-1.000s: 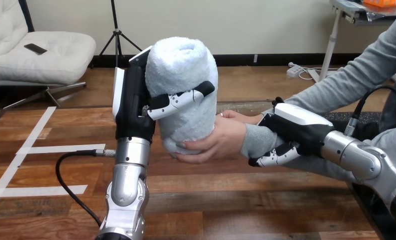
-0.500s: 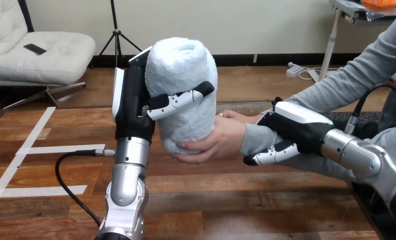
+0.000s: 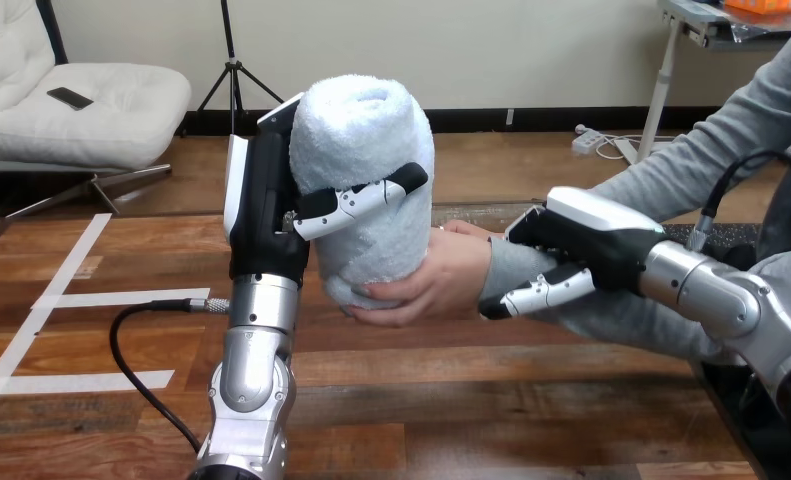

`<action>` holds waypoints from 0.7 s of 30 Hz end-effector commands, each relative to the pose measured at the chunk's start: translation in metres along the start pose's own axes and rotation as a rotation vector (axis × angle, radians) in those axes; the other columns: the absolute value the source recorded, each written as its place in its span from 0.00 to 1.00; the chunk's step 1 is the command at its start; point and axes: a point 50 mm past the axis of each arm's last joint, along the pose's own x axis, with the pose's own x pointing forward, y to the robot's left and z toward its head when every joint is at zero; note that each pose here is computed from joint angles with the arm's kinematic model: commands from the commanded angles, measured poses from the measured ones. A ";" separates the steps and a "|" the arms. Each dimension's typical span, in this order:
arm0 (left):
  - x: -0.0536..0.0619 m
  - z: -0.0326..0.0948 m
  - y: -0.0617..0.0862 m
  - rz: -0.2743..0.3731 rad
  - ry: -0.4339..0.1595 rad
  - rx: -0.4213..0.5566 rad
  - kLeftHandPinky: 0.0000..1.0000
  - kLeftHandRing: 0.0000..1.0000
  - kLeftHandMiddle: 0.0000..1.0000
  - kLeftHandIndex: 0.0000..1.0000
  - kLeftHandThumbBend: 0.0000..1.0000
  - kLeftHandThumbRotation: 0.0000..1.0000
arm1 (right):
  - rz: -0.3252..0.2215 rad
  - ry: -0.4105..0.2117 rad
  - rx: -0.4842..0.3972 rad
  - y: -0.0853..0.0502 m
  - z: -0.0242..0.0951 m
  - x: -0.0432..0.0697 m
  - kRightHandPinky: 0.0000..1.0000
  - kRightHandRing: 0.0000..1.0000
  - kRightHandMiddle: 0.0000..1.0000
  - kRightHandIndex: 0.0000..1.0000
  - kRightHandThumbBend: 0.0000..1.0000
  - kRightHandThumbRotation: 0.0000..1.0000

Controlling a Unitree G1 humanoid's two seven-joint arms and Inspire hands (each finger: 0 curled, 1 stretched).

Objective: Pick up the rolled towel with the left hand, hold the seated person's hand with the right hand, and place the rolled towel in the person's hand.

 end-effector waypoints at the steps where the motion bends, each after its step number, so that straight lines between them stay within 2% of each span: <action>1: 0.016 0.016 -0.006 -0.038 -0.081 0.001 0.33 0.37 0.40 0.41 0.64 0.00 | -0.125 -0.093 -0.034 -0.042 0.024 0.007 0.37 0.38 0.42 0.44 0.95 0.60; 21: 0.018 0.017 -0.003 -0.033 -0.083 0.000 0.33 0.36 0.40 0.41 0.65 0.00 | -0.126 -0.085 -0.032 -0.042 0.023 0.007 0.38 0.39 0.42 0.44 0.96 0.59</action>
